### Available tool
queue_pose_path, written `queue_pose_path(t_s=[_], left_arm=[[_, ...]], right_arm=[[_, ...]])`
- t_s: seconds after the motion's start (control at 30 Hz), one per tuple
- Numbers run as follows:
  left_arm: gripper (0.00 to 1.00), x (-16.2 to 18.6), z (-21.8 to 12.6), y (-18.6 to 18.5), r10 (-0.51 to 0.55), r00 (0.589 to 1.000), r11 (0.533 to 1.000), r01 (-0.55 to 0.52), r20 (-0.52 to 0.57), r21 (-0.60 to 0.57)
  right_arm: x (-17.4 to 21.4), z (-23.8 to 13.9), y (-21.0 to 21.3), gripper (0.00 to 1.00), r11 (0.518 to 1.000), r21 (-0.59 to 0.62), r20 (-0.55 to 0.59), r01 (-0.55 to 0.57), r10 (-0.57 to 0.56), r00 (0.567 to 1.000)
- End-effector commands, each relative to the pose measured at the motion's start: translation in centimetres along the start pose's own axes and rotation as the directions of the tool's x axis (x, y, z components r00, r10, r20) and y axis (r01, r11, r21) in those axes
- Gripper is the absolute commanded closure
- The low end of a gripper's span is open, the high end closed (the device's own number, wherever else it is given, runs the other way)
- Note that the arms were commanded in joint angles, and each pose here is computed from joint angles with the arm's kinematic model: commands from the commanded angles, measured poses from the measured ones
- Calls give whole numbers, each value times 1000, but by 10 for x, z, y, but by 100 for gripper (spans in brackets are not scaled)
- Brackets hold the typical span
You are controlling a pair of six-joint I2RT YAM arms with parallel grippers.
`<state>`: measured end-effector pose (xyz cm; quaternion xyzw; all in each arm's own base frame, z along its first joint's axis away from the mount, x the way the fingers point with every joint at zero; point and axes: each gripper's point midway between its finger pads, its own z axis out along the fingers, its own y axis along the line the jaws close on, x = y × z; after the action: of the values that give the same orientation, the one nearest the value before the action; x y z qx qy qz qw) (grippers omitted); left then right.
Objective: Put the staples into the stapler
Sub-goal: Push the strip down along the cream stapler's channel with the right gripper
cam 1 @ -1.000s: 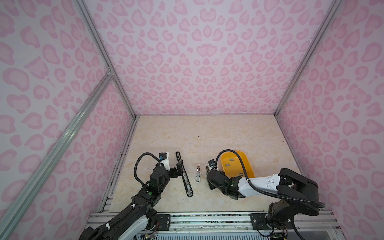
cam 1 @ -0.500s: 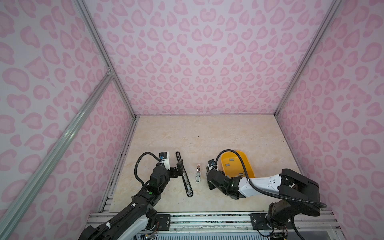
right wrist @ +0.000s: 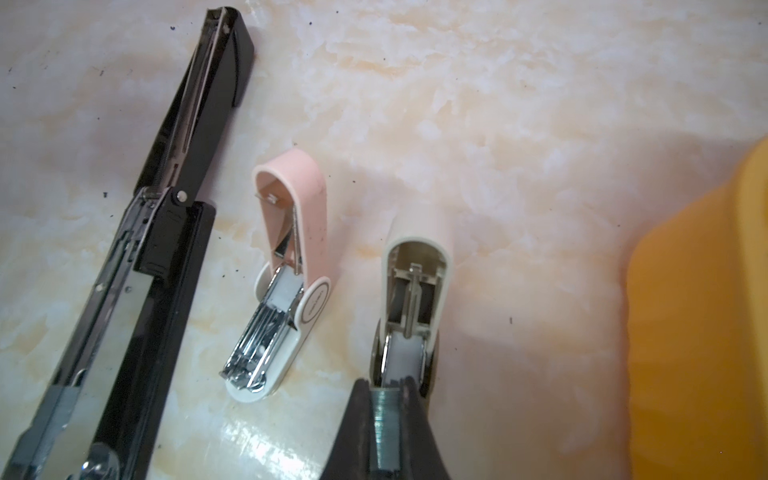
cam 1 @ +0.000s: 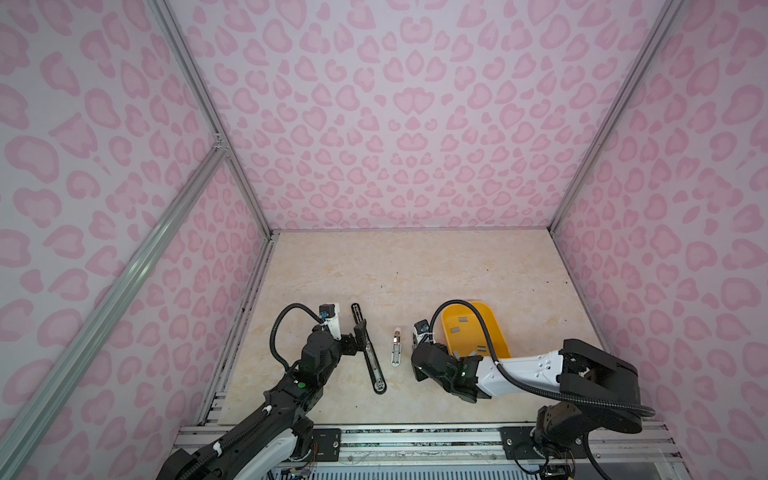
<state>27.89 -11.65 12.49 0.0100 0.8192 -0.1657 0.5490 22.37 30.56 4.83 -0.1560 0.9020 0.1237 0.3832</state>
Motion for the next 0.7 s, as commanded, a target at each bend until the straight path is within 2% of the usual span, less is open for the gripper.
queue_pose_path(t_s=[0.0, 0.67], left_arm=[[3, -11, 0, -3, 0, 1000, 1000, 0, 31, 4], [3, -10, 1, -4, 3, 1000, 1000, -3, 25, 4]], right_arm=[[1, 3, -2, 100, 1000, 22, 2, -15, 15, 1000], [2, 3, -8, 100, 998, 53, 5, -19, 19, 1000]])
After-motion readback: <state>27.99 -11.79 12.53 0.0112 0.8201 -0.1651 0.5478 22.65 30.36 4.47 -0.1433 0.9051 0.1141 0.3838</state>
